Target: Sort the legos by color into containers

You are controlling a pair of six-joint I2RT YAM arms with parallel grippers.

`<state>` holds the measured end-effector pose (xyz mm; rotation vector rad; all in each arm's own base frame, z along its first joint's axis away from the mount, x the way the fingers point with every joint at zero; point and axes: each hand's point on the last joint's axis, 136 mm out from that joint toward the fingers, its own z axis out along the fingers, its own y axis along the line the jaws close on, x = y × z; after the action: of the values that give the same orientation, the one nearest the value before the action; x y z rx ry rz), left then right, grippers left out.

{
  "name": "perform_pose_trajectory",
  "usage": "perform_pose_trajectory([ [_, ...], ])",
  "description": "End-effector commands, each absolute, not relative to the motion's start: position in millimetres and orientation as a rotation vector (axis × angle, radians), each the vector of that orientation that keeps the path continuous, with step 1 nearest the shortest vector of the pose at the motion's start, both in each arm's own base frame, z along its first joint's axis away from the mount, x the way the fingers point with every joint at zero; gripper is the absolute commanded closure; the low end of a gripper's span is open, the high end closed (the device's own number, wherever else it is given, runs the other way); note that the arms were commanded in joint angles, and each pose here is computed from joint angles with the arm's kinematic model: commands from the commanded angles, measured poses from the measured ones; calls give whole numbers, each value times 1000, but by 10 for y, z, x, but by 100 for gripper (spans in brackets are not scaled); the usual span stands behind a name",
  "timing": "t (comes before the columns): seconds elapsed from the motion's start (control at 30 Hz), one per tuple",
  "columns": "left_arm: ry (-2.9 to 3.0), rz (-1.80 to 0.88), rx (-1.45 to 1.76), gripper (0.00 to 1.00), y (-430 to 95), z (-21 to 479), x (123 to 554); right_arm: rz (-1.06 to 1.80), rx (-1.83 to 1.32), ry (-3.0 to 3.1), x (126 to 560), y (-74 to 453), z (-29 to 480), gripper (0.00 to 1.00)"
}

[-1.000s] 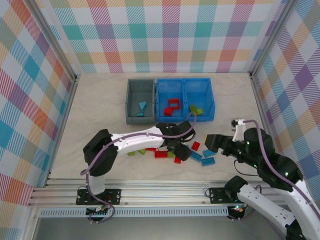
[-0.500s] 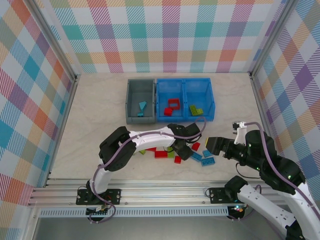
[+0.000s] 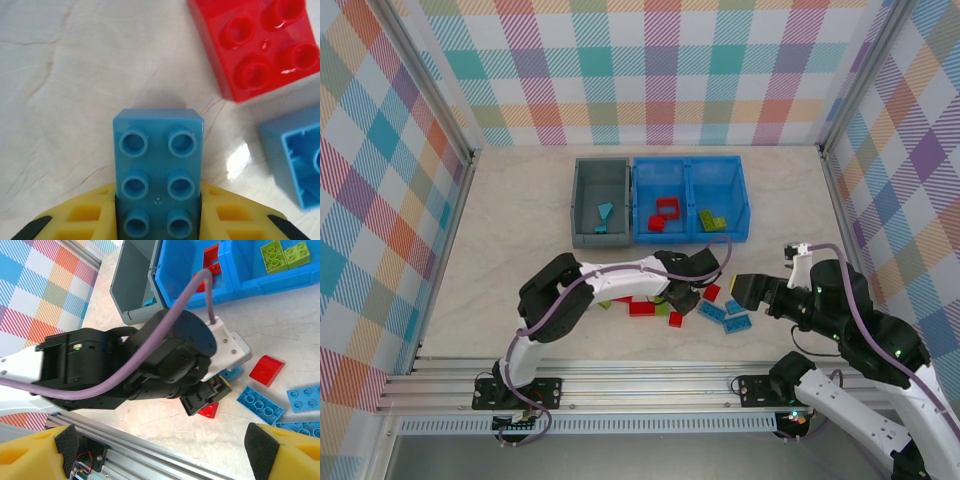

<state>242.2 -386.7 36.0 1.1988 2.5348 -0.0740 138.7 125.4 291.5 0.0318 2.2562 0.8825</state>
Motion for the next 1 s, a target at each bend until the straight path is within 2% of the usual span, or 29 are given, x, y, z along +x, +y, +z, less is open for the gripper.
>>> perform_pose_trajectory([
  [0.0,2425,-115,984,76,-3737,1104,2615,888,-5,2240,1447,1326,2976,12],
  [0.23,2452,-195,577,77,-2971,1688,2841,942,-196,2228,1636,1710,3051,16],
  [0.4,2541,-277,205,76,-2248,1764,3213,927,-423,2206,1745,2252,3072,17],
  [0.5,2580,-330,53,76,-1983,1738,3473,872,-559,2193,1743,2655,3018,17],
  [0.7,2641,-359,-107,77,-1753,1512,4008,929,-622,2197,1719,3213,2853,17],
  [0.97,2728,-299,-120,77,-1806,1110,4402,932,-613,2224,1679,3315,2735,17],
])
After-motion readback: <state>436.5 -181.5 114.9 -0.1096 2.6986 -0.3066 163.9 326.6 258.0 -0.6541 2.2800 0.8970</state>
